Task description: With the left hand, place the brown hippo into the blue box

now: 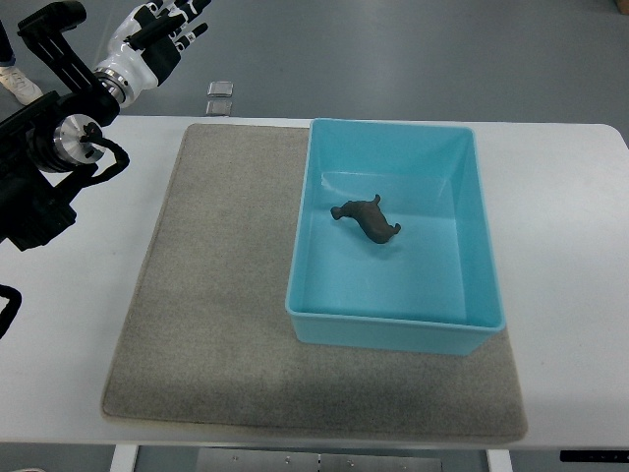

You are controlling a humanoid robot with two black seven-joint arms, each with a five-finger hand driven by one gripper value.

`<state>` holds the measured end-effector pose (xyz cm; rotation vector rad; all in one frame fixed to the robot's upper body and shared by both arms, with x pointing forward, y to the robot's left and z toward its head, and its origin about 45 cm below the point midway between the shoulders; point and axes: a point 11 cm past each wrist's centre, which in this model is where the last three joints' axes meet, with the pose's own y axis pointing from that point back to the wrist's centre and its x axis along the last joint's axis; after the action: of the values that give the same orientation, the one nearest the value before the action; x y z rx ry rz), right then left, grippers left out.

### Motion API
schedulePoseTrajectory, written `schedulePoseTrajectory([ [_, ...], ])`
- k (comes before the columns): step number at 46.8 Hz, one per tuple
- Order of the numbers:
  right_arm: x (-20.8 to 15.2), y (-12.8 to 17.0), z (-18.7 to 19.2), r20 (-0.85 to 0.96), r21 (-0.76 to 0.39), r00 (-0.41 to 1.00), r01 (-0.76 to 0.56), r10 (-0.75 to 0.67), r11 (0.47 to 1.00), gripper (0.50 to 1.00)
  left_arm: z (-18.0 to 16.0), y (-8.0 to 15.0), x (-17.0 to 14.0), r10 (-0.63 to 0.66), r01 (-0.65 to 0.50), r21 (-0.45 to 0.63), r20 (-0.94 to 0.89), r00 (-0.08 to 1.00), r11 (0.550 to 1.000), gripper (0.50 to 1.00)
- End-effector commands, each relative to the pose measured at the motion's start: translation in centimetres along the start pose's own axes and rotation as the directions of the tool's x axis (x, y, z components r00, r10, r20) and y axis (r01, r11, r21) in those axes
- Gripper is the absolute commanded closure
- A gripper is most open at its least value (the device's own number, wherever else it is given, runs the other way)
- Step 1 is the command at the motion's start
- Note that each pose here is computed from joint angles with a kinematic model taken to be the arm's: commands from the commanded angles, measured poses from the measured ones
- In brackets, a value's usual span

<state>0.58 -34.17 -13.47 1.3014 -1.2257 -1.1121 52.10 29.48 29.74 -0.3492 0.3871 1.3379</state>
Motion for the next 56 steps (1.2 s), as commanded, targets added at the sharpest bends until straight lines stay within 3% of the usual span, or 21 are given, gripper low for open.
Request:
schedulePoseTrajectory([
  [1,0.0,0.0,0.0,0.0,0.0,1.0,0.0,0.0,1.0,0.564,-1.2,0.2,-0.2,-0.005,0.005,0.009,-0.036,0.999,1.0,0.504],
  [12,0.0,0.0,0.1,0.0,-0.001,1.0,-0.002,0.002,1.0,0.564,-1.7,0.8,-0.4,-0.087,0.084,-0.029,-0.136,0.987,0.996,0.504],
  [56,0.0,0.0,0.1,0.0,-0.001,1.0,0.0,0.0,1.0,0.564,-3.2,1.6,1.0,-0.048,0.046,-0.015,-0.144,0.988,0.999,0.504],
])
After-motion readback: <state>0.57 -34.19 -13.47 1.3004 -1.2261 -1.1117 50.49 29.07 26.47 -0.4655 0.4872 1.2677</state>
